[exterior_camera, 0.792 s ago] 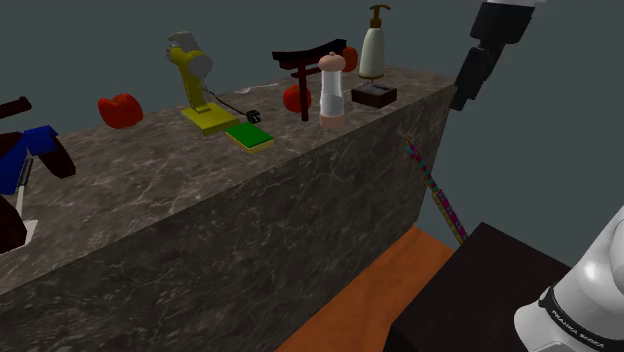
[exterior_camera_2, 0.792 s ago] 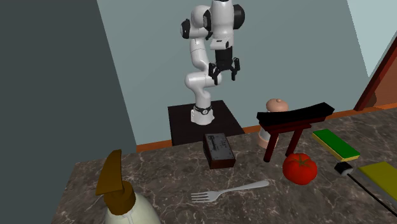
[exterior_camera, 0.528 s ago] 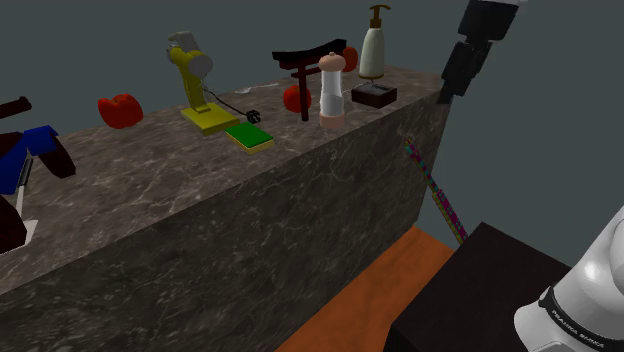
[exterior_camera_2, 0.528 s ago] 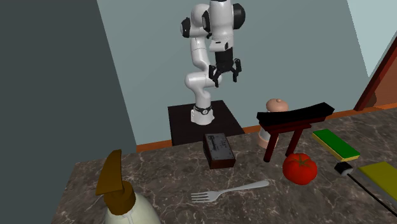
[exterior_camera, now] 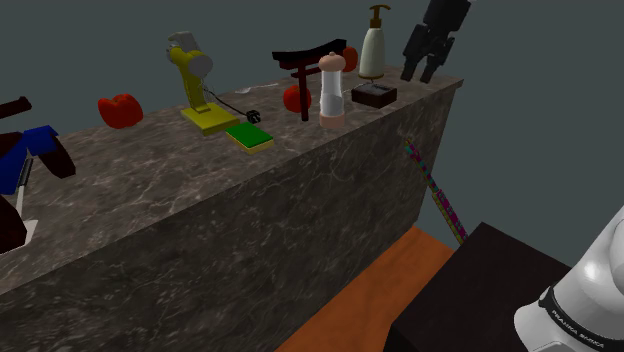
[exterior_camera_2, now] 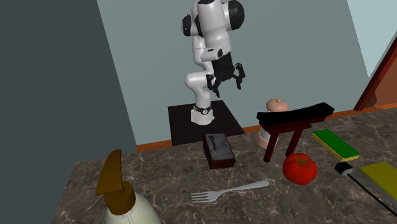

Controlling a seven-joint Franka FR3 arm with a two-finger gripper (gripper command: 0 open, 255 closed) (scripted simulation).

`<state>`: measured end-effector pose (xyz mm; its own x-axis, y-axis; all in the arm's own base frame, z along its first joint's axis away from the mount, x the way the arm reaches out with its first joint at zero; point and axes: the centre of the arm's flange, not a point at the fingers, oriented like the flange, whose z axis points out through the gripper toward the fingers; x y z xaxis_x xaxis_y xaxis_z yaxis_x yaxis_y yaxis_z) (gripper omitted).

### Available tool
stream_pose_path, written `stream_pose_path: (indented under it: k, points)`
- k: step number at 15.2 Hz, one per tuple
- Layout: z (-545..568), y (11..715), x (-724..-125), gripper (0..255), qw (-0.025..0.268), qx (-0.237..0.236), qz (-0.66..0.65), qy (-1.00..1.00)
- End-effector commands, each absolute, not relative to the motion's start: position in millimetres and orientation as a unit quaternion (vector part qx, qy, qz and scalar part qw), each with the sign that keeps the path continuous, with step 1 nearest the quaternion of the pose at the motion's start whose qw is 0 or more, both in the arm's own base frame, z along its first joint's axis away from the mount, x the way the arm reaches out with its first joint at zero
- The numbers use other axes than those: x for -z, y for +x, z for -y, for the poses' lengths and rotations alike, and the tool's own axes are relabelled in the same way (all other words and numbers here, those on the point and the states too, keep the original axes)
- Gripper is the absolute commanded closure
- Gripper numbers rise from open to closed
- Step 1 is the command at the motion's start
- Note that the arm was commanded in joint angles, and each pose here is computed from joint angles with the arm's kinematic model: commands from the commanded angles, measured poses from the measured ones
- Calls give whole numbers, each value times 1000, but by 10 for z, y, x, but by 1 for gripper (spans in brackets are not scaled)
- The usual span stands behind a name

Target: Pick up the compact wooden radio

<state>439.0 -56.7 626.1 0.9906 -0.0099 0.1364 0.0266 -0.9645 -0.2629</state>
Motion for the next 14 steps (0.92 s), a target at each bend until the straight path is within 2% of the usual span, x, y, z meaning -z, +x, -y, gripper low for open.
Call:
stream_pose_path:
  k: [1,11,14]
  points:
    - [712,4620,-6294,0,152,72,-10,-986]
    - [1493,5729,-6243,0,243,86,-81,-963]
    - [1549,5799,-6129,0,249,87,-86,-961]
